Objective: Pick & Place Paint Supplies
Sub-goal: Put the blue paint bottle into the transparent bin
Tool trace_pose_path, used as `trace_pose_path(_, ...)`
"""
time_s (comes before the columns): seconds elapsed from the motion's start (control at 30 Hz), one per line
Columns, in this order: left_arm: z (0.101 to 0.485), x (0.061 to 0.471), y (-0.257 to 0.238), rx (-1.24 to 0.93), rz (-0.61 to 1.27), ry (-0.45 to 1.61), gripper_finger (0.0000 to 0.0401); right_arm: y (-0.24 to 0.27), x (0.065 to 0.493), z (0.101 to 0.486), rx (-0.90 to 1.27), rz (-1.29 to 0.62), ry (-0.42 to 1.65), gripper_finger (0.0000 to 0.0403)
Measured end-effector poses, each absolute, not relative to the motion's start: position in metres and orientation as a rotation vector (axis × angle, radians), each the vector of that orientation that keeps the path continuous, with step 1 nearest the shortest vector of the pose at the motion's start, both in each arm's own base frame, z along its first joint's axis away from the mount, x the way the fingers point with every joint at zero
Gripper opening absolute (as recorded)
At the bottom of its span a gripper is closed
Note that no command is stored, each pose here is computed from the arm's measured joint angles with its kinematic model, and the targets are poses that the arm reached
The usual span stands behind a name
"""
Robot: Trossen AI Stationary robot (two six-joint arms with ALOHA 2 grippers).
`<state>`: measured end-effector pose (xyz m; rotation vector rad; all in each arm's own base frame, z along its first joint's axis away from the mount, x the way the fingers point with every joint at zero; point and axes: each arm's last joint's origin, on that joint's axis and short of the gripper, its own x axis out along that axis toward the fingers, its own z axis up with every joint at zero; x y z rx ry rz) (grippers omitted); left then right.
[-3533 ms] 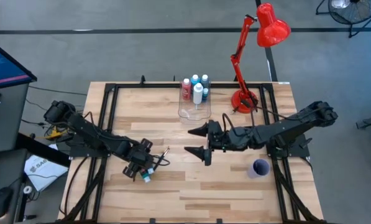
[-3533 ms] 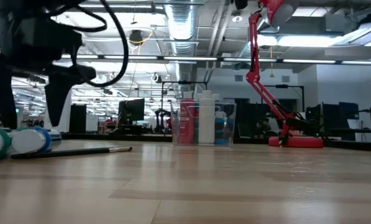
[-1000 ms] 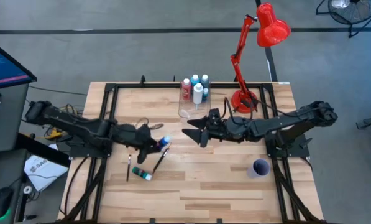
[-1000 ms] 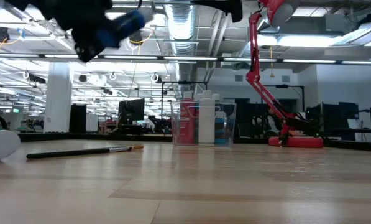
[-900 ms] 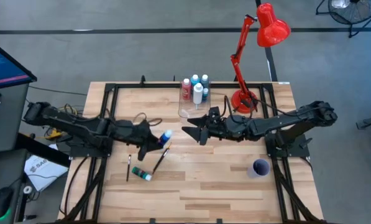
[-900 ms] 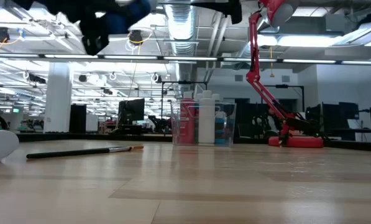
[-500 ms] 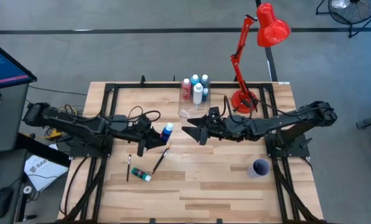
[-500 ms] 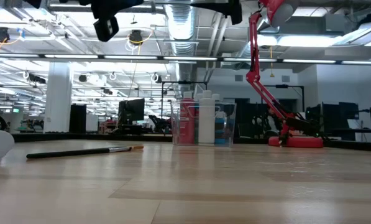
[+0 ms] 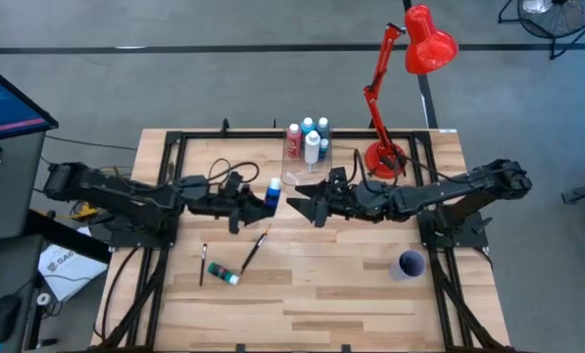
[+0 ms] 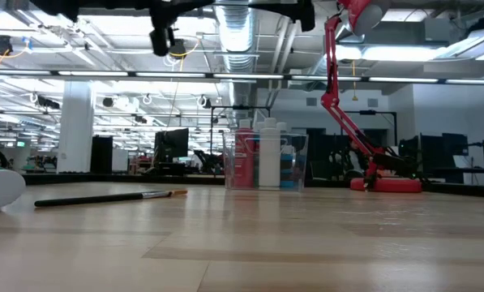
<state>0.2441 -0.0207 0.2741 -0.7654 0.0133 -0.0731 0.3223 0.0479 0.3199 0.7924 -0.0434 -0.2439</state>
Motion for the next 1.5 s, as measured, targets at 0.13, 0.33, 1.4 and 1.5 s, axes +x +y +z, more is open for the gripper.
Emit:
trace_pose_path(0.13,0.269,0.254,-0.023,-0.792,-0.112,-0.007,0.0125,0.045,0.323,0.320,0.804,-0.253,-0.048,0.0391)
trace_pose_path(0.33,0.274,0.262,-0.024,-0.794,-0.138,-0.009,0.0126,0.036,0.324,0.320,0.901,-0.238,-0.051,0.0391)
trace_pose_path(1.4,0.275,0.265,-0.027,-0.842,-0.193,0.054,0.0127,0.014,0.330,0.341,0.886,-0.027,0.173,0.0311)
trace_pose_path(1.5,0.274,0.265,-0.027,-0.844,-0.189,0.062,0.0127,0.016,0.330,0.341,0.885,-0.020,0.176,0.0311)
